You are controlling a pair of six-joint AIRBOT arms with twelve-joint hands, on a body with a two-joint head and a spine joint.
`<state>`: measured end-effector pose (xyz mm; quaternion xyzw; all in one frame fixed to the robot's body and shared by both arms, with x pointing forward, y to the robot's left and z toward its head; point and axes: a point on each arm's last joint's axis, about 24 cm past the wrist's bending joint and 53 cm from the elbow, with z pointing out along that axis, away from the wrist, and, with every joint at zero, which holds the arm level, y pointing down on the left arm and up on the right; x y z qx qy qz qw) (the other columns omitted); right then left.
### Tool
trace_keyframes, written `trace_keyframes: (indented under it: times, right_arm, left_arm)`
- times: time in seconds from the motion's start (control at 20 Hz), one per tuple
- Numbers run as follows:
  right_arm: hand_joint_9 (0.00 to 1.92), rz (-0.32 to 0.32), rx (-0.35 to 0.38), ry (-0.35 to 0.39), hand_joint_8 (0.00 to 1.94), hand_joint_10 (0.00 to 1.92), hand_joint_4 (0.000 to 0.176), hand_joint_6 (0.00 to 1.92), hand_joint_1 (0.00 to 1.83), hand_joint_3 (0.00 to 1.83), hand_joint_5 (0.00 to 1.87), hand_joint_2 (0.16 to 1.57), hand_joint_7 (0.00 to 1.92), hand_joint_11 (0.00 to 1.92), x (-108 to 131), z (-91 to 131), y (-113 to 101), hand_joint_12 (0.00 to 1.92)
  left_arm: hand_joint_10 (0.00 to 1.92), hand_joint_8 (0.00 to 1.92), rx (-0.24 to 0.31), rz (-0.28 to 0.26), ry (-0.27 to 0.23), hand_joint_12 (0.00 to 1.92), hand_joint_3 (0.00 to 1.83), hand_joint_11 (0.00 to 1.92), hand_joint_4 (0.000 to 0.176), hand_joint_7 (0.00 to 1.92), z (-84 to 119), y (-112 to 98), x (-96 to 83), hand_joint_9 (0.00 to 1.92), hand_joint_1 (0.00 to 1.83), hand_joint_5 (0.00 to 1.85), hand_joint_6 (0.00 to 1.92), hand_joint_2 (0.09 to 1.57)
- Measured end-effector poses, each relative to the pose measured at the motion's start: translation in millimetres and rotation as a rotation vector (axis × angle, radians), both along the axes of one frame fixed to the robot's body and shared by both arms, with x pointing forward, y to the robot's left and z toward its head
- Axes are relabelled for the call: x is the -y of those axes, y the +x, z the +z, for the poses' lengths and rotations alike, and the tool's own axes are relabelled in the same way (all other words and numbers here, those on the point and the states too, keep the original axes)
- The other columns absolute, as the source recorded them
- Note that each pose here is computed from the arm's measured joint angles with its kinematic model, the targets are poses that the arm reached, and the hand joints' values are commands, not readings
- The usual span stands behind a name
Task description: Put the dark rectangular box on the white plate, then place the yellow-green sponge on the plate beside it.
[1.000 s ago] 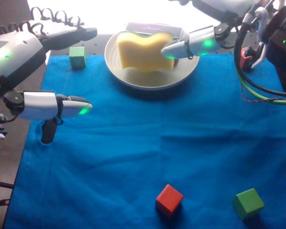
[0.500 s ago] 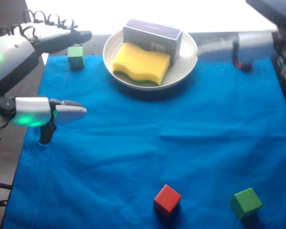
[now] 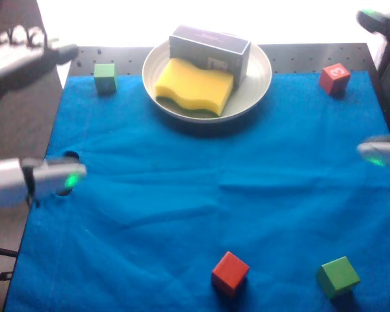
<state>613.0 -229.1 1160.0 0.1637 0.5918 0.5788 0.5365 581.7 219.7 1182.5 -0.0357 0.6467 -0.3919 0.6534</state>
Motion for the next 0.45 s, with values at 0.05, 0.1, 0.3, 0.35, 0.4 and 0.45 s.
trace_keyframes:
  times: [0.05, 0.1, 0.3, 0.35, 0.4, 0.45]
  right_arm:
    - [0.01, -0.021, -0.015, 0.01, 0.0, 0.0, 0.071, 0.0, 0.91, 0.0, 0.1, 0.83, 0.06, 0.03, 6.9, -4.7, -5.9, 0.02]
    - [0.02, -0.056, -0.026, 0.031, 0.0, 0.01, 0.04, 0.01, 0.9, 0.0, 0.11, 0.83, 0.07, 0.01, 18.0, -9.7, -16.5, 0.01]
    - [0.0, -0.081, 0.003, 0.051, 0.0, 0.0, 0.05, 0.01, 0.85, 0.01, 0.12, 0.85, 0.06, 0.0, 27.0, -2.1, -19.6, 0.01]
    - [0.0, -0.085, 0.007, 0.051, 0.0, 0.0, 0.05, 0.01, 0.85, 0.01, 0.12, 0.85, 0.06, 0.0, 28.4, -0.7, -19.2, 0.01]
    - [0.0, -0.088, 0.007, 0.051, 0.0, 0.0, 0.065, 0.01, 0.84, 0.01, 0.13, 0.85, 0.07, 0.0, 29.5, -0.8, -19.3, 0.0]
    - [0.0, -0.095, 0.003, 0.049, 0.0, 0.0, 0.087, 0.0, 0.85, 0.01, 0.12, 0.86, 0.05, 0.0, 31.8, -2.1, -19.5, 0.0]
  left_arm:
    - [0.01, 0.0, -0.007, 0.004, 0.0, 0.05, 0.01, 0.06, 0.032, 0.18, -3.0, -3.5, -1.9, 0.1, 0.67, 0.26, 0.0, 0.92]
    - [0.0, 0.0, -0.009, 0.038, -0.025, 0.06, 0.0, 0.08, 0.062, 0.17, -2.5, -4.1, -11.3, 0.1, 0.71, 0.27, 0.0, 0.91]
    - [0.0, 0.01, 0.0, 0.109, -0.08, 0.34, 0.0, 0.01, 0.075, 0.13, -0.4, -0.7, -29.0, 0.06, 0.75, 0.24, 0.0, 0.93]
    - [0.0, 0.01, -0.004, 0.106, -0.092, 0.34, 0.0, 0.01, 0.075, 0.13, -2.6, -1.9, -27.7, 0.06, 0.75, 0.24, 0.0, 0.93]
    - [0.0, 0.01, -0.012, 0.095, -0.098, 0.32, 0.0, 0.0, 0.069, 0.13, -5.9, -3.8, -24.6, 0.06, 0.79, 0.23, 0.0, 0.94]
    - [0.0, 0.0, -0.016, 0.083, -0.116, 0.36, 0.0, 0.0, 0.058, 0.14, -7.2, -3.8, -23.0, 0.07, 0.79, 0.22, 0.0, 0.95]
